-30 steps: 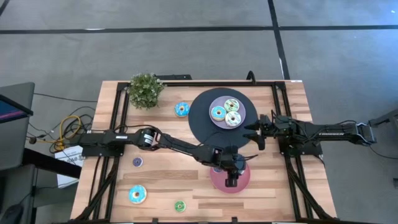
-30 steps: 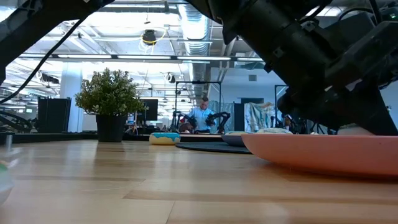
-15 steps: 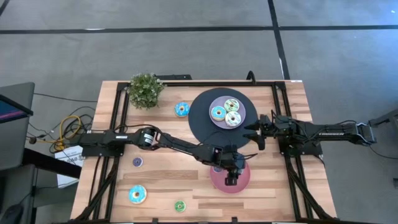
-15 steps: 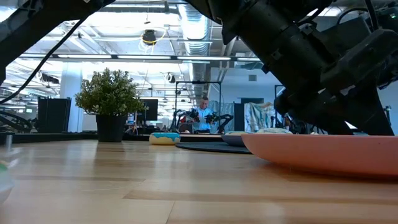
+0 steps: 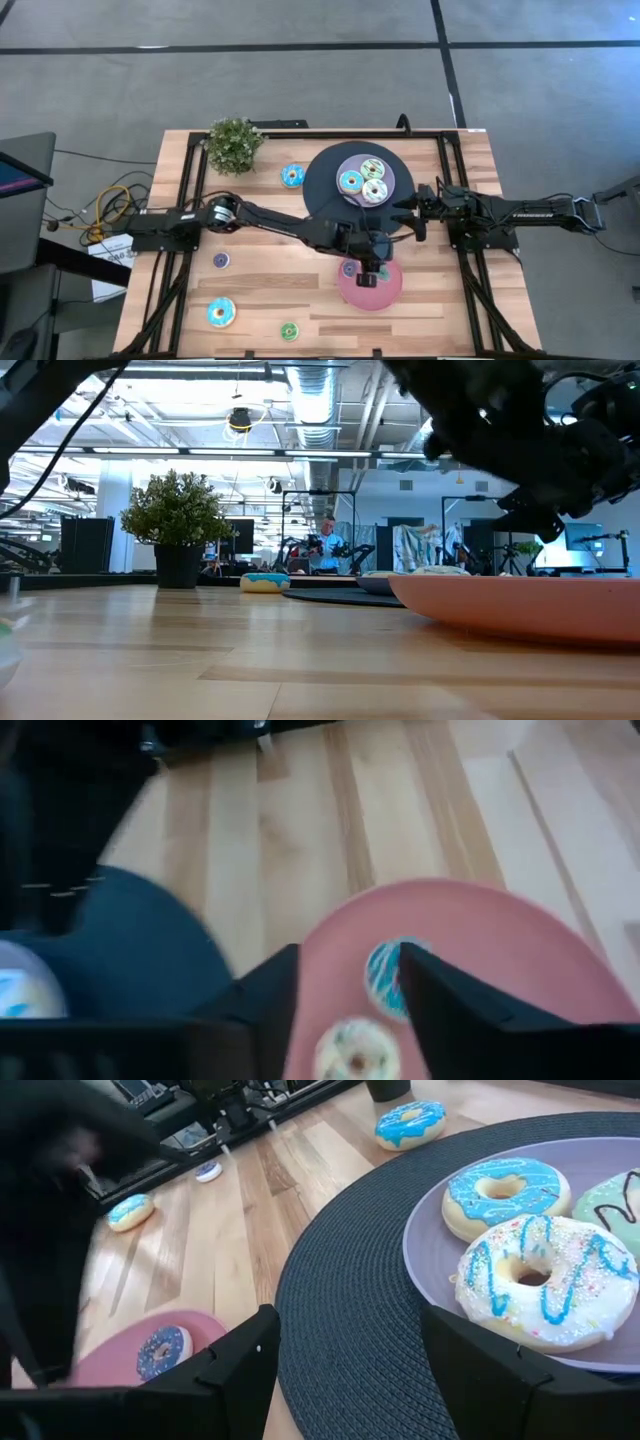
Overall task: Pick & Place donuts
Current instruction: Put the top big blue donut into the purple plate
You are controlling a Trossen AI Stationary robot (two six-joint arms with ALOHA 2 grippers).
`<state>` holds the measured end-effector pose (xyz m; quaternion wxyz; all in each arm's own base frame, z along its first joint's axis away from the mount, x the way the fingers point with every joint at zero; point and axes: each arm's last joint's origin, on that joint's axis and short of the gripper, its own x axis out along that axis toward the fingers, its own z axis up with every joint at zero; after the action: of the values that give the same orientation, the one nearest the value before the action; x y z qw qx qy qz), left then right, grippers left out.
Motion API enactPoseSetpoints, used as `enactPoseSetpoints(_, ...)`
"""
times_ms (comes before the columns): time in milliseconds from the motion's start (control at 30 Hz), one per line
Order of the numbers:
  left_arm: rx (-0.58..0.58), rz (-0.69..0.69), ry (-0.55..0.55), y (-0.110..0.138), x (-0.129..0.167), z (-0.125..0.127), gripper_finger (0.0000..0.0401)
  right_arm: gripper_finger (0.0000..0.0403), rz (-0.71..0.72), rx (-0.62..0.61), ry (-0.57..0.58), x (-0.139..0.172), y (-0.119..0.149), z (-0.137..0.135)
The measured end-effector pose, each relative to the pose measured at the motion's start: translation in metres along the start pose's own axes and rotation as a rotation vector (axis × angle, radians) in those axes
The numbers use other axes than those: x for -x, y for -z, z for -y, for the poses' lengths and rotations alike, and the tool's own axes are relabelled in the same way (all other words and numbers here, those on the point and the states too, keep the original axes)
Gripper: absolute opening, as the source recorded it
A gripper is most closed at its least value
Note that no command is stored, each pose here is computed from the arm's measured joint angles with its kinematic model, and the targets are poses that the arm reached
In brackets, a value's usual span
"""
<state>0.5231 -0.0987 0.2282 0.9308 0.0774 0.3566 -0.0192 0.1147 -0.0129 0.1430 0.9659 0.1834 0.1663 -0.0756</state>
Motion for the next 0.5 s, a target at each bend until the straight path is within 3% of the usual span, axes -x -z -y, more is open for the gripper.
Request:
enactPoseSetpoints(200,-0.096,-0.178,-0.017,0.011,0.017,-0.006,0.0016,0.0232,-0.001,0.0,0.0,0.0,0.0,0.0)
enactPoseSetpoints(367,-0.106,-0.291,-0.036,0.039,0.016,-0.005,0.0008,0.0232,-0.001,0.0,0.0,0.0,0.0,0.0)
enactPoseSetpoints(500,-0.061,-0.269,-0.041,0.064,0.031,-0.004,0.0002,0.0232,-0.006,0.0,0.002,0.0,0.001,0.0)
